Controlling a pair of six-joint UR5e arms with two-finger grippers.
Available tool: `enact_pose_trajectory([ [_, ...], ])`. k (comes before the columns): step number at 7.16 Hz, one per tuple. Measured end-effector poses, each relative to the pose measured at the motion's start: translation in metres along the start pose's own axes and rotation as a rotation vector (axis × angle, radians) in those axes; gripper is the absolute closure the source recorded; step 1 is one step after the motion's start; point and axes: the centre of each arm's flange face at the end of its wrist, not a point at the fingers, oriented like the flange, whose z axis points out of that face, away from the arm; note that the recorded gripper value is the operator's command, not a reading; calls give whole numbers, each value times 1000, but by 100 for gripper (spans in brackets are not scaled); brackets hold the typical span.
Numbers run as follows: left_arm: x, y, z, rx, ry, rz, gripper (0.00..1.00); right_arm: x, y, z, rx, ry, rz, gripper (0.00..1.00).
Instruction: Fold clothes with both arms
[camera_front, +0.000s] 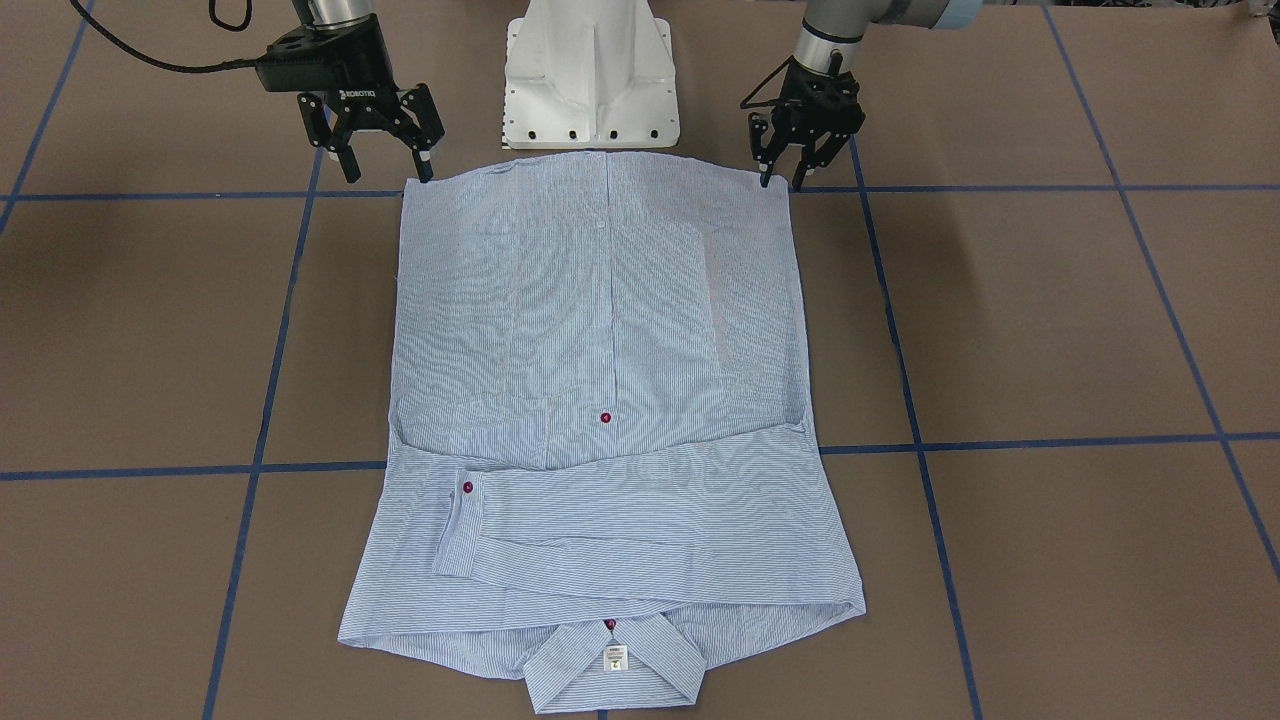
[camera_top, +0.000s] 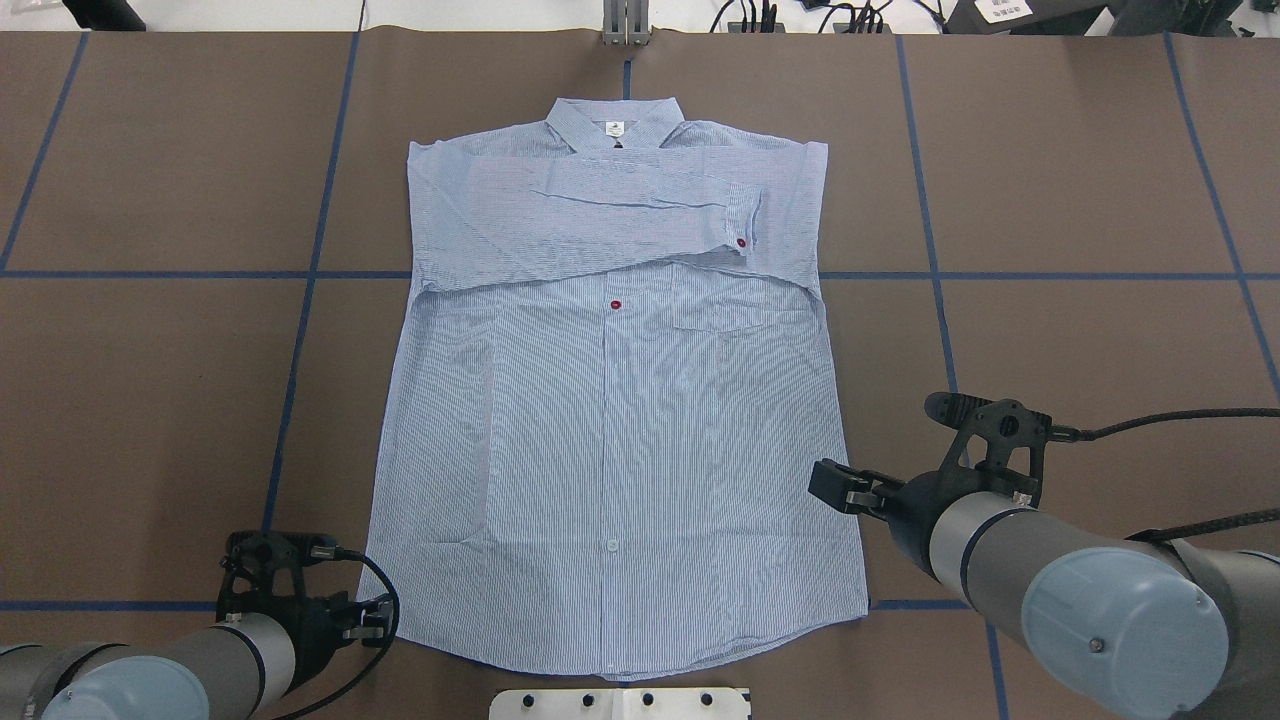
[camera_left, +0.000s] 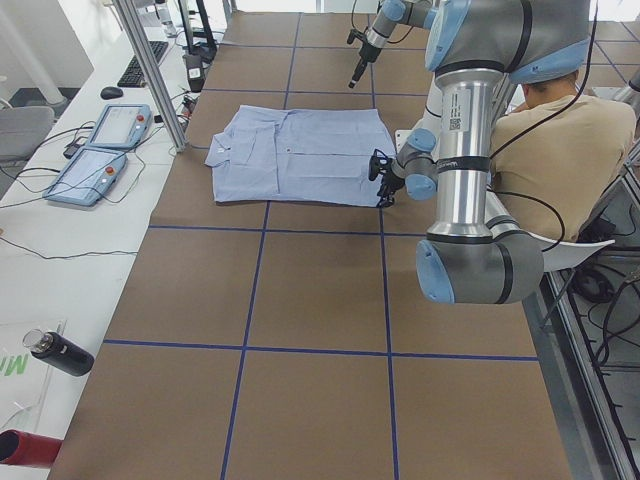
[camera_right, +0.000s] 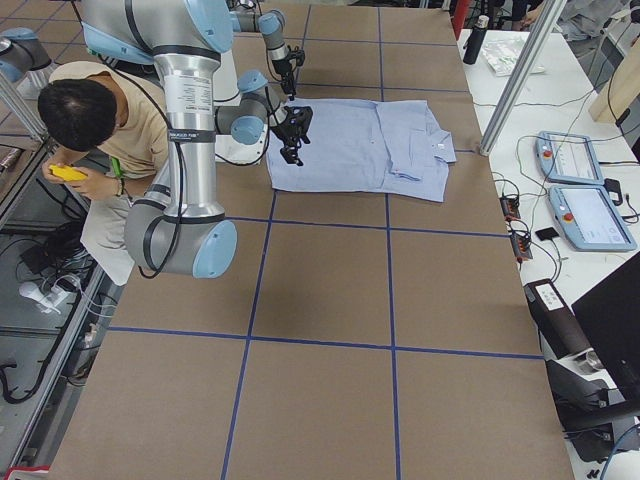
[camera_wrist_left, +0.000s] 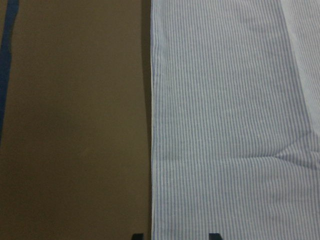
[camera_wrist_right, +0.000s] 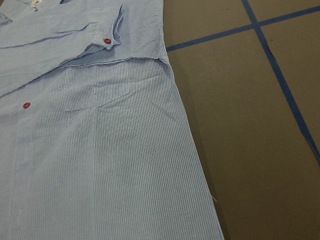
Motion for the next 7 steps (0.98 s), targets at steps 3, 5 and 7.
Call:
enact_pose_trajectory([
  [3,0,4,1,-7,-1,3,51,0,1,0,-1,1,-1,0],
  [5,1,5,2,-9,-3,4,51,1,2,1,-1,2,-1,0],
  [7,1,6,4,-9,-5,7,52,1,2,1,-2,3,0,0],
])
